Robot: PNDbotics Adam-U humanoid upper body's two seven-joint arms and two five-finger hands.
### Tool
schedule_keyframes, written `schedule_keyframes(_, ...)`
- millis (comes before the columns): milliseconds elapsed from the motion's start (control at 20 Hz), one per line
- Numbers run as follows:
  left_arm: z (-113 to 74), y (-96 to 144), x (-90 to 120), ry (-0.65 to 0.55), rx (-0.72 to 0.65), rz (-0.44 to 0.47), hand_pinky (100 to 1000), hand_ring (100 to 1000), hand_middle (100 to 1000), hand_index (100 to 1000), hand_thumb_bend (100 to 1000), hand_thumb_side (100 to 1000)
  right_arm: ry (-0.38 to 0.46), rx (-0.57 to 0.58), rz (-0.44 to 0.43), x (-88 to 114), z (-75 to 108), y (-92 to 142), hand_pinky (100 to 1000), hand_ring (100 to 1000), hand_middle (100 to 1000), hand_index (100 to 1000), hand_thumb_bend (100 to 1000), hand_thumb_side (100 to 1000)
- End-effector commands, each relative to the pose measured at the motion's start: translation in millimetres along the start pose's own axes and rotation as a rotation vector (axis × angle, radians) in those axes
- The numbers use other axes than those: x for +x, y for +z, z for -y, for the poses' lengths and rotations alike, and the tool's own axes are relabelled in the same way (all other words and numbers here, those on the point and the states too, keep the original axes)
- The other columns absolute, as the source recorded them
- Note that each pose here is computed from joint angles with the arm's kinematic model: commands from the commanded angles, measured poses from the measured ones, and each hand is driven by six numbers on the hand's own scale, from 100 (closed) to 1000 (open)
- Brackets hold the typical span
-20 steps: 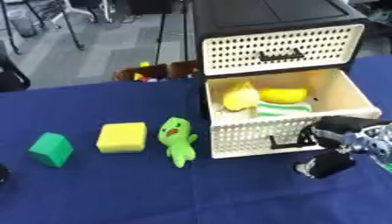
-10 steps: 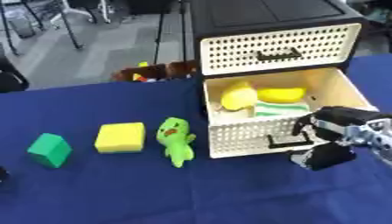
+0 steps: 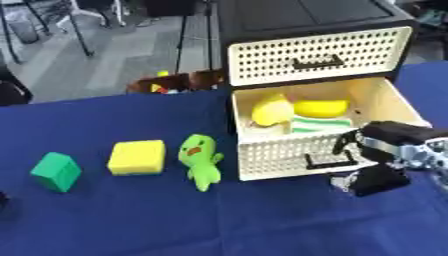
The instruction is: Pick up objects from table and place into drawer.
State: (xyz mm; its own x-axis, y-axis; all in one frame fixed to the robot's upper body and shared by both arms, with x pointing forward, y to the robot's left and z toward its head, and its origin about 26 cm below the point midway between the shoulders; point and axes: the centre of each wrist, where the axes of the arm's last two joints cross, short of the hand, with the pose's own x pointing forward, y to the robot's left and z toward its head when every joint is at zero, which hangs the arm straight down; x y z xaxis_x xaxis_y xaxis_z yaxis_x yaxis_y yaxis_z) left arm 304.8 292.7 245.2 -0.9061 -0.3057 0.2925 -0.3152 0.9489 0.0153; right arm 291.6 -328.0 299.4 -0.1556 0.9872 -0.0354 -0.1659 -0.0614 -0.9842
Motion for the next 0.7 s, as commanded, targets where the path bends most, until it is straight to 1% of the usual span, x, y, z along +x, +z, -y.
schedule_keyframes(50,-5.9,-6,4,-0.020,0.001,0.026,475,547,638,867,231,864,0.022,-0.113,0.022,1,20.9,14,100,198,100,834,334,689)
schedule_keyframes(400,-7.3,-7,4,-0.029,0.001,0.028,477,549,641,866,234,862,0.040,-0.289,0.075,-8,34.7,24,100,221,100,839,335,784)
schedule_keyframes(450,-7.5,-7,4,-0.030,0.001,0.029,477,549,641,866,234,862,0.041,-0.324,0.091,-9,37.7,25,100,226,102,840,334,803)
schedule_keyframes(550,-7.8,-7,4,-0.033,0.000,0.029,477,549,642,866,234,862,0.034,-0.406,0.134,-11,44.3,29,100,230,106,840,352,813)
schedule_keyframes(700,-8.0,-8,4,-0.035,0.000,0.030,478,550,644,866,236,862,-0.017,-0.565,0.212,-12,54.0,34,100,244,117,846,379,826)
